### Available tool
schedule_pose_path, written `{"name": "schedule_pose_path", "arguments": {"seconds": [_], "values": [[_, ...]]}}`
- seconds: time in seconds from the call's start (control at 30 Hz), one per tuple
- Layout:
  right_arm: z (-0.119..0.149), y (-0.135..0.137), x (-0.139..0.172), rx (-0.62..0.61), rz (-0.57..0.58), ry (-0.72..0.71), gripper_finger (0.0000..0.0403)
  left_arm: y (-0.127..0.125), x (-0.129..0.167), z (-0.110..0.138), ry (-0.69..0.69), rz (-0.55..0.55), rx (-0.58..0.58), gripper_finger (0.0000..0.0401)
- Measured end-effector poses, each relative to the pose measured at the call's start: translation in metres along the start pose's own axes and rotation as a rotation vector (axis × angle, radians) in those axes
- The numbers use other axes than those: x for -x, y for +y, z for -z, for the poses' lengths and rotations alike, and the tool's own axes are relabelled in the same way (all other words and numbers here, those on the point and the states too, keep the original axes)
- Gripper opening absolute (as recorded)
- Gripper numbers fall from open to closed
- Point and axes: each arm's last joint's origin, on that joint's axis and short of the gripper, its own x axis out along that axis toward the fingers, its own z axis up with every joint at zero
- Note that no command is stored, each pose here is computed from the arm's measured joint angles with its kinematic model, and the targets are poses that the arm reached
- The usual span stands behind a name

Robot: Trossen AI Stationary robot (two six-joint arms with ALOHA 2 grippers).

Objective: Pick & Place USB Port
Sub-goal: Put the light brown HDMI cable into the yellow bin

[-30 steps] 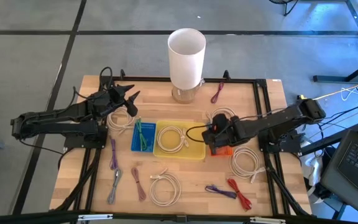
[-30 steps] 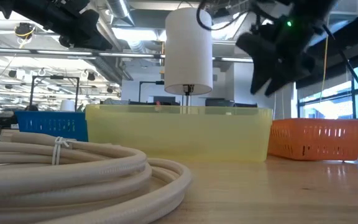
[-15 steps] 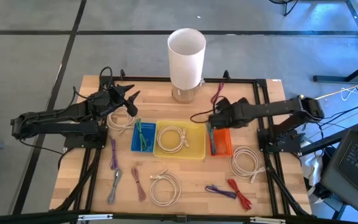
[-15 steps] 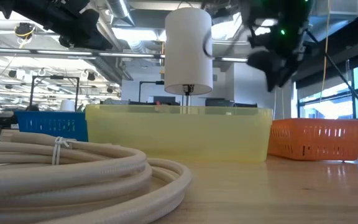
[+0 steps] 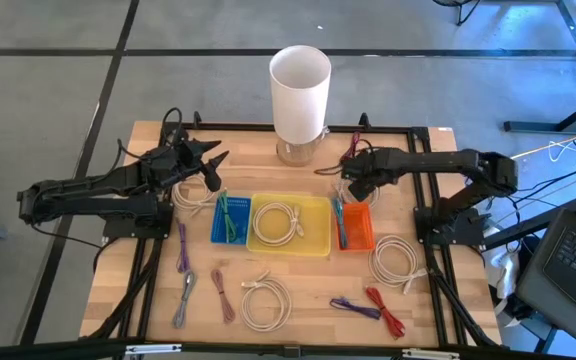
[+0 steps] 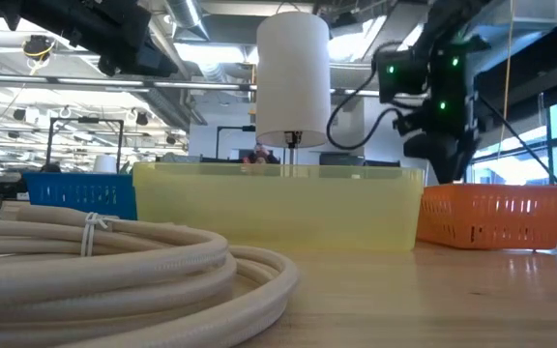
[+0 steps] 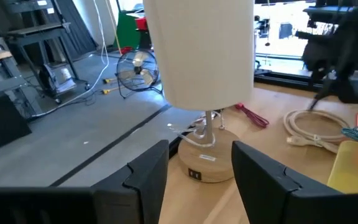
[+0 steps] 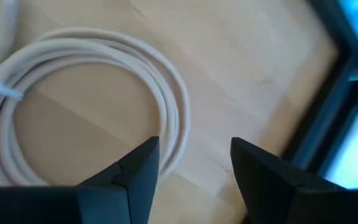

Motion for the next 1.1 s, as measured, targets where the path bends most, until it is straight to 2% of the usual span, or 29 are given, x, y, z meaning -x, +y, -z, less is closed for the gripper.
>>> {"name": "schedule_pose_path", "arguments": {"seconds": [0.17, 0.47, 0.57, 0.7, 0.77, 0.8, 1.03, 1.1], "values": [[-0.005, -0.010, -0.029, -0.018, -0.130, 0.029, 0.0202, 0.000, 0.000, 0.000, 0.000, 0.000, 0.000, 0.0170], [0.005, -0.024, -0.070, -0.066, -0.198, 0.050, 0.0197, 0.000, 0.000, 0.000, 0.000, 0.001, 0.019, 0.0170], [0.010, -0.026, -0.076, -0.081, -0.205, 0.051, 0.0171, 0.000, 0.000, 0.000, 0.000, 0.001, 0.027, 0.0170], [0.012, -0.026, -0.078, -0.082, -0.211, 0.054, 0.0095, 0.000, 0.000, 0.000, 0.001, 0.001, 0.045, 0.0167], [0.012, -0.027, -0.078, -0.079, -0.177, 0.053, 0.0045, 0.000, 0.000, 0.000, 0.000, 0.002, 0.055, 0.0167], [0.010, -0.028, -0.077, -0.077, -0.164, 0.044, 0.0033, 0.000, 0.000, 0.000, 0.000, 0.006, 0.055, 0.0167], [0.000, -0.034, -0.059, -0.058, 0.087, -0.062, 0.0034, -0.001, 0.000, 0.002, 0.017, 0.030, 0.037, 0.0166], [-0.003, -0.036, -0.047, -0.048, 0.119, -0.093, 0.0034, -0.001, 0.000, 0.003, 0.027, 0.034, 0.032, 0.0166]]}}
